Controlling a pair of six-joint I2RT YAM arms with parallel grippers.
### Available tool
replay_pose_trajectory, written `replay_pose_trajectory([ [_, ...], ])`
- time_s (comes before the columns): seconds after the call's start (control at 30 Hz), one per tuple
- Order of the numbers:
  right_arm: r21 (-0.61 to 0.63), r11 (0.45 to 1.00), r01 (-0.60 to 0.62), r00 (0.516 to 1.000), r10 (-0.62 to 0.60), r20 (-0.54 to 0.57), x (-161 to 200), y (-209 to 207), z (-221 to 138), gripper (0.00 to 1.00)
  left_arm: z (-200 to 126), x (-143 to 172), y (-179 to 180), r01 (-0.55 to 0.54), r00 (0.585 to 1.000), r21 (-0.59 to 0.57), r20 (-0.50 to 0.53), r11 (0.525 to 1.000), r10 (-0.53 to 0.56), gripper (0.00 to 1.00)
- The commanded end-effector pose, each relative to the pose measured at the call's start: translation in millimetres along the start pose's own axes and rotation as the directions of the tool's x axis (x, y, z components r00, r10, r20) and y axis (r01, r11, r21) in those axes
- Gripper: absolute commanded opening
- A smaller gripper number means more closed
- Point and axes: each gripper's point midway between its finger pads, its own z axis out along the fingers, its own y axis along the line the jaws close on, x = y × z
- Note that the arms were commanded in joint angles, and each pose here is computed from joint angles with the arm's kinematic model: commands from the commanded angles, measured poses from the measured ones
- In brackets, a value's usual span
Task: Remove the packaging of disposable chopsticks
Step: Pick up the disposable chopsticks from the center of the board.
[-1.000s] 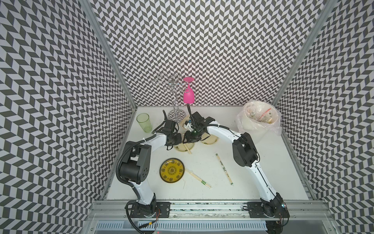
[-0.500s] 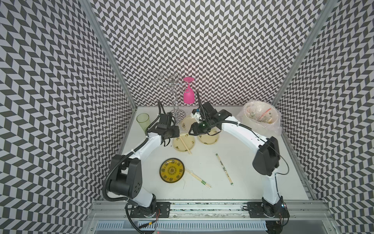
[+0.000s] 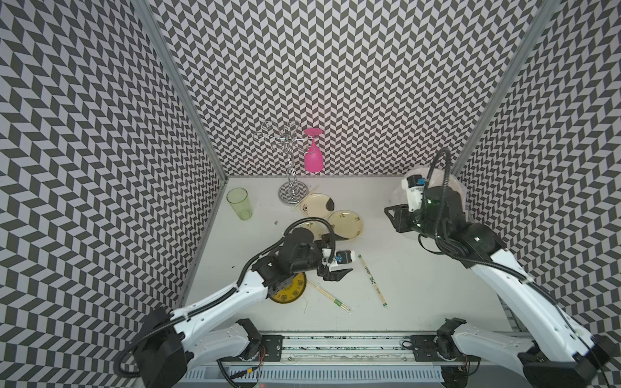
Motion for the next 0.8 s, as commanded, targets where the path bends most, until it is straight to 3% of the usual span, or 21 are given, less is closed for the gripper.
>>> replay_pose_trajectory([
  [0.0,0.027,0.999,0.036,0.980,-0.041,0.196,-38,-1,-24,0.30,38,15,-31,-0.198,0.977,0.227,-0.031,0.953,0.211,0.77],
  [0.23,0.063,0.996,0.059,0.945,-0.076,0.318,-52,-7,-65,0.30,110,37,-57,-0.171,0.971,0.375,-0.094,0.911,0.221,0.66],
  [0.43,0.069,0.995,0.068,0.927,-0.088,0.364,-51,-9,-83,0.29,148,51,-81,-0.133,0.960,0.493,-0.153,0.859,0.237,0.61],
  [0.77,0.062,0.995,0.084,0.920,-0.101,0.379,-47,-9,-87,0.29,158,83,-104,-0.070,0.914,0.595,-0.284,0.801,0.290,0.48],
])
